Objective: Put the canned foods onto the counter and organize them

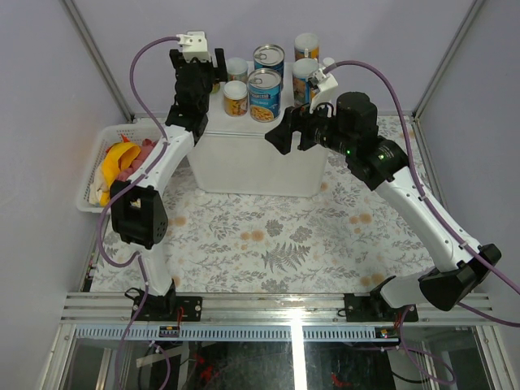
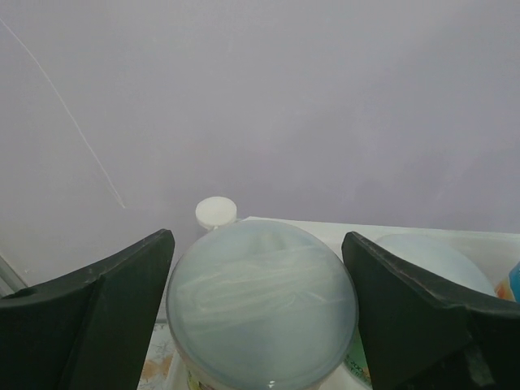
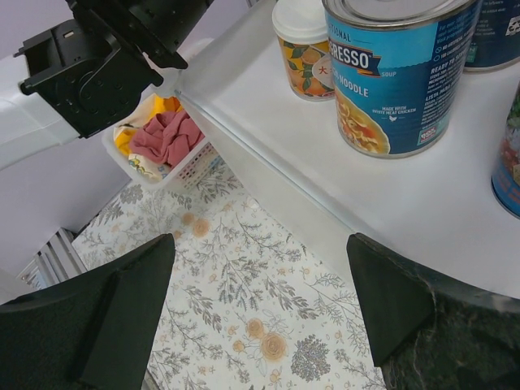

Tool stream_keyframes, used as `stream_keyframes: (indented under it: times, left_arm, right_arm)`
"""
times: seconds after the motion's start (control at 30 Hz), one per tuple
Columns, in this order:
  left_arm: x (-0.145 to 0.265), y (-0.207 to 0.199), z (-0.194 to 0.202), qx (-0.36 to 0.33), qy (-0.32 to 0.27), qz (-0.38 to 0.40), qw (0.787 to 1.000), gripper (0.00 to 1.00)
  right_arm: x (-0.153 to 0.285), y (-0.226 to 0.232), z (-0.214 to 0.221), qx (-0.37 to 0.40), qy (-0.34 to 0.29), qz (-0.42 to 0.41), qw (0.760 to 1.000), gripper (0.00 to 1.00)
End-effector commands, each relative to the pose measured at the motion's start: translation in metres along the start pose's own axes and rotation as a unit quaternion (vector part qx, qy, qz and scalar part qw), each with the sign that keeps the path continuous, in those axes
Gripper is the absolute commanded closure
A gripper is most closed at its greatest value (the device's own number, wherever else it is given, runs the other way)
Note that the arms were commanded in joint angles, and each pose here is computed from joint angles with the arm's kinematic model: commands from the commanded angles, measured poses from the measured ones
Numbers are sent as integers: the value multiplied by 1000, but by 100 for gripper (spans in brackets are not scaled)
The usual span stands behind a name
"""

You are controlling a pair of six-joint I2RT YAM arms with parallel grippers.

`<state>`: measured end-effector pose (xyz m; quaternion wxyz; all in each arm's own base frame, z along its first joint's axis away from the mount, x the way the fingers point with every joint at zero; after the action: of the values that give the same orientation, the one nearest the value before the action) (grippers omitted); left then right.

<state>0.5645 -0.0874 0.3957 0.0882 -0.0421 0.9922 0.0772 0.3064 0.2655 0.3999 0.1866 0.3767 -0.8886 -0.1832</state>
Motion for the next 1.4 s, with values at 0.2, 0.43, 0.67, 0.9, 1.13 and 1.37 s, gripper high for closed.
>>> stream_keyframes:
  times: [0.2, 0.43, 0.67, 0.9, 1.13, 1.37]
  left_arm:
    - [-3, 15, 7, 3, -1, -38, 999, 0]
    - [6, 17, -5, 10, -13, -45, 999, 0]
    - [12, 15, -18, 16, -24, -44, 999, 0]
    - [17, 16, -31, 22, -35, -49, 998, 0]
    - [19, 15, -36, 23, -39, -50, 998, 0]
    - [22, 17, -48, 28, -50, -55, 997, 0]
  right_arm:
    - [3, 6, -22, 17, -33, -7, 999, 6]
    - [2, 8, -22, 12, -32, -14, 999, 6]
    - [3, 9, -22, 11, -33, -16, 999, 6]
    - [3, 7, -19, 12, -31, -12, 999, 6]
    - [2, 5, -16, 11, -27, -10, 1000, 6]
    - [4, 4, -13, 9, -24, -9, 1000, 6]
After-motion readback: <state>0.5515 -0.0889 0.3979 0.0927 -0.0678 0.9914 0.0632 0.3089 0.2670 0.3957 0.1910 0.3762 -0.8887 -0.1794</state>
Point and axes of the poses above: each gripper's point midway between its finger pads, its own x axis back along the fingers, its own y axis along the line the jaws close on, z = x × y, the point moved 3 cm from there along x, back along the fingers, and after that the axes turned 10 degrees about -x, right-handed, at the moved point
